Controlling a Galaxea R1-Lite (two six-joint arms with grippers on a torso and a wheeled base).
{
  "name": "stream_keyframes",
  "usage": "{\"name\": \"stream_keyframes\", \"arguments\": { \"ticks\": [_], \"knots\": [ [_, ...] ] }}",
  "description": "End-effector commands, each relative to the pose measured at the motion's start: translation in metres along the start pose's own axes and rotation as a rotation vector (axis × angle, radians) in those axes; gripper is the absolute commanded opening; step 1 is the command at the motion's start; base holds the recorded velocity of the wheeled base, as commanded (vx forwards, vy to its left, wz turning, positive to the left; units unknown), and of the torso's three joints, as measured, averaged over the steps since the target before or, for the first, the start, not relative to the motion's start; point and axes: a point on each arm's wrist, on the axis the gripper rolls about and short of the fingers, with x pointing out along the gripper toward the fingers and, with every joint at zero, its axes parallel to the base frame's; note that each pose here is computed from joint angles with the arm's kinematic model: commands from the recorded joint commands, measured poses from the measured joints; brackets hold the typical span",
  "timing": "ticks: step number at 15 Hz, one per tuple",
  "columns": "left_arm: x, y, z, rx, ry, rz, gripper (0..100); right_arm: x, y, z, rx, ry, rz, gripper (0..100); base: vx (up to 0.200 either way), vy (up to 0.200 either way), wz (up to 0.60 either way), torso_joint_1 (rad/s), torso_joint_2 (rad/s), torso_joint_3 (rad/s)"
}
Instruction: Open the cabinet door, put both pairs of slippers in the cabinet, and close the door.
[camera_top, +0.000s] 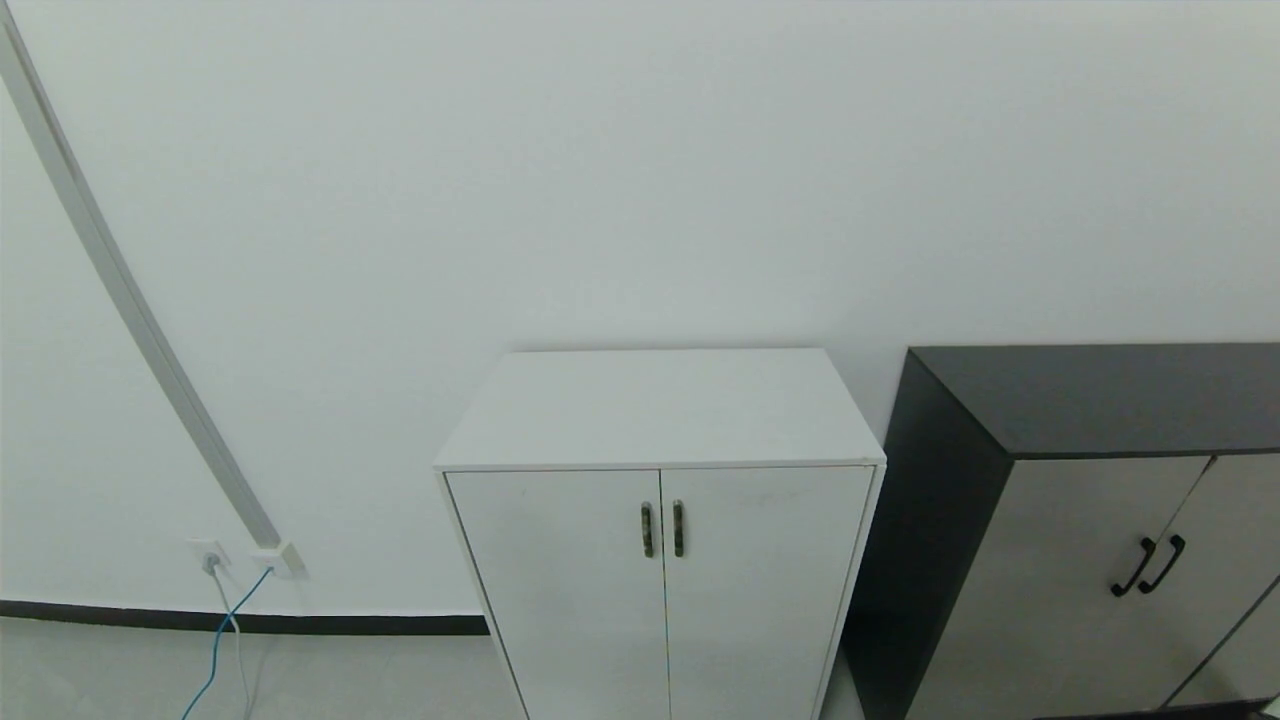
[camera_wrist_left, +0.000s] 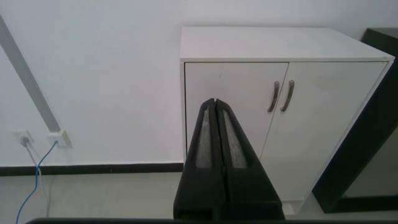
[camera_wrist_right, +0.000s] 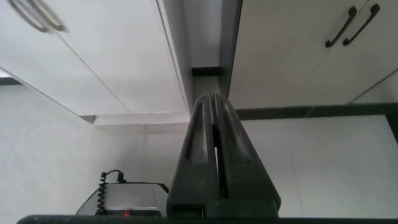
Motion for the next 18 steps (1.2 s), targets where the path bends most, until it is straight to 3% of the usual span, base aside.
{"name": "stream_keyframes", "arguments": {
  "ticks": [1, 3, 8, 14, 15, 18],
  "knots": [
    [0.000, 0.000, 0.000, -0.001, 0.000, 0.001, 0, -0.021, -0.003, -0.010, -0.008, -0.105, 0.071, 0, 0.000, 0.000, 0.00, 0.000, 0.00, 0.000],
    [0.000, 0.000, 0.000, -0.001, 0.000, 0.001, 0, -0.030, -0.004, -0.020, -0.018, -0.129, 0.169, 0, 0.000, 0.000, 0.00, 0.000, 0.00, 0.000],
    [0.000, 0.000, 0.000, -0.001, 0.000, 0.001, 0, -0.038, -0.006, -0.029, -0.041, -0.141, 0.184, 0, 0.000, 0.000, 0.00, 0.000, 0.00, 0.000],
    [0.000, 0.000, 0.000, -0.001, 0.000, 0.002, 0, -0.035, -0.007, -0.035, -0.072, -0.127, 0.088, 0, 0.000, 0.000, 0.00, 0.000, 0.00, 0.000],
    [0.000, 0.000, 0.000, -0.001, 0.000, 0.002, 0, -0.036, -0.007, -0.035, -0.049, -0.129, 0.024, 0, 0.000, 0.000, 0.00, 0.000, 0.00, 0.000],
    [0.000, 0.000, 0.000, -0.001, 0.000, 0.002, 0, -0.042, -0.007, -0.039, -0.038, -0.222, 0.002, 0, 0.000, 0.000, 0.00, 0.000, 0.00, 0.000]
  ]
}}
